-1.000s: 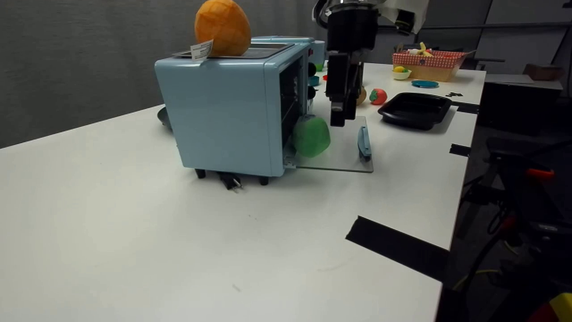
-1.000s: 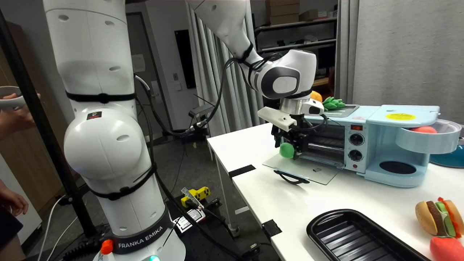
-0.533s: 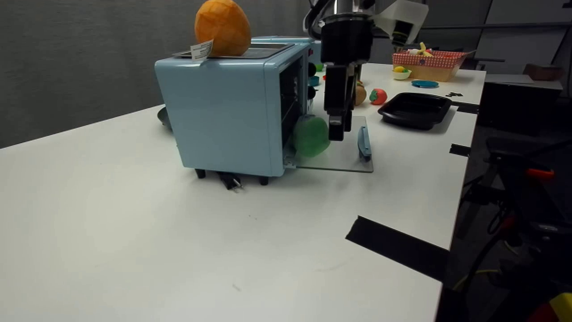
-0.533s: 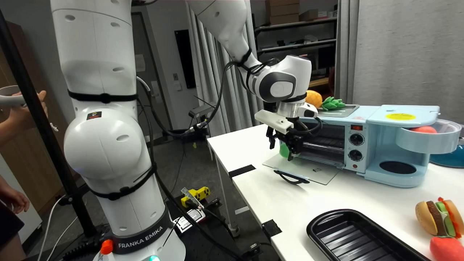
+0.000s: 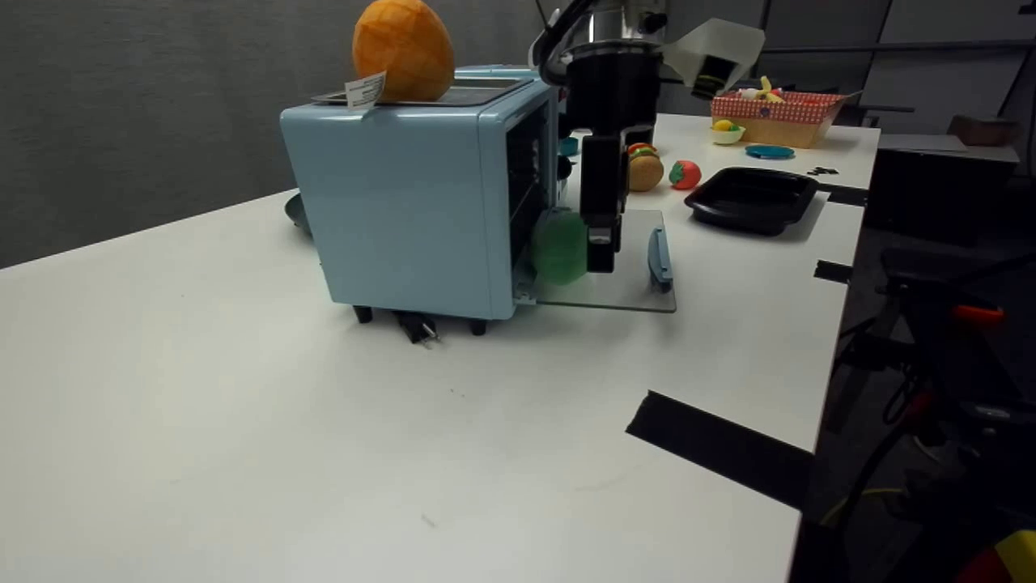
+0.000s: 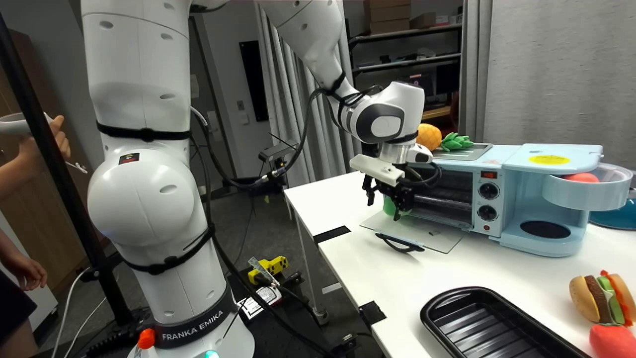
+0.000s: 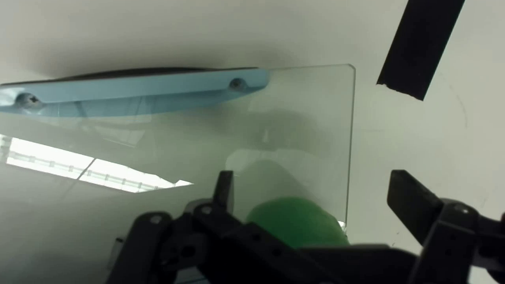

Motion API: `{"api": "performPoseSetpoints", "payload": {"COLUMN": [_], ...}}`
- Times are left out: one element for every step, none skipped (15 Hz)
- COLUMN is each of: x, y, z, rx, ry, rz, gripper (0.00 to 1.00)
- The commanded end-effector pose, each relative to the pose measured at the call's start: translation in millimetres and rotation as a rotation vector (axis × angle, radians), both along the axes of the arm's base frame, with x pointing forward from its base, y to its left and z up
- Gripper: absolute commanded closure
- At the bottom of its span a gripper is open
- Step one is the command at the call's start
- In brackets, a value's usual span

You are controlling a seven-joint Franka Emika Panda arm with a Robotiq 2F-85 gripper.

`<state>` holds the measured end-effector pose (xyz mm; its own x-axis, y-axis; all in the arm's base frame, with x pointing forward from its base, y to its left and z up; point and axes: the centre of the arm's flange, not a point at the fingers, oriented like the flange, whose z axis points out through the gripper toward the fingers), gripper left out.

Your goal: Put the pear plushie in the oven then close the oven door

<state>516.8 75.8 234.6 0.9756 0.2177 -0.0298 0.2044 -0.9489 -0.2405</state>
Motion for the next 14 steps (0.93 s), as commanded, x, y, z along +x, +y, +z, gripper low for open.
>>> {"api": "performPoseSetpoints", "payload": {"x": [10.9, 12.3, 13.6, 14.4, 14.9, 15.3, 15.7, 15.6, 16.1, 16.2, 16.1, 16.3, 16.6, 16.8], "y": [5.1, 6.6, 7.8, 8.7, 9.2, 9.5, 9.6, 9.0, 8.4, 8.0, 7.4, 6.9, 6.3, 5.9], "z": [-2.0, -1.6, -1.4, -1.3, -1.5, -1.7, -1.9, -2.3, -2.8, -3.2, -3.3, -3.0, -2.2, -2.0], "rx": [-0.012, -0.016, -0.022, -0.027, -0.034, -0.037, -0.039, -0.046, -0.045, -0.046, -0.049, -0.05, -0.055, -0.059], "ry": [-0.058, -0.07, -0.082, -0.091, -0.101, -0.107, -0.112, -0.119, -0.123, -0.125, -0.131, -0.136, -0.145, -0.151], "rz": [0.063, 0.075, 0.086, 0.095, 0.102, 0.104, 0.106, 0.117, 0.122, 0.123, 0.125, 0.127, 0.128, 0.129], "gripper": [0.0, 0.0, 0.0, 0.0, 0.0, 0.02, 0.2, 0.26, 0.31, 0.39, 0.48, 0.55, 0.64, 0.7]}}
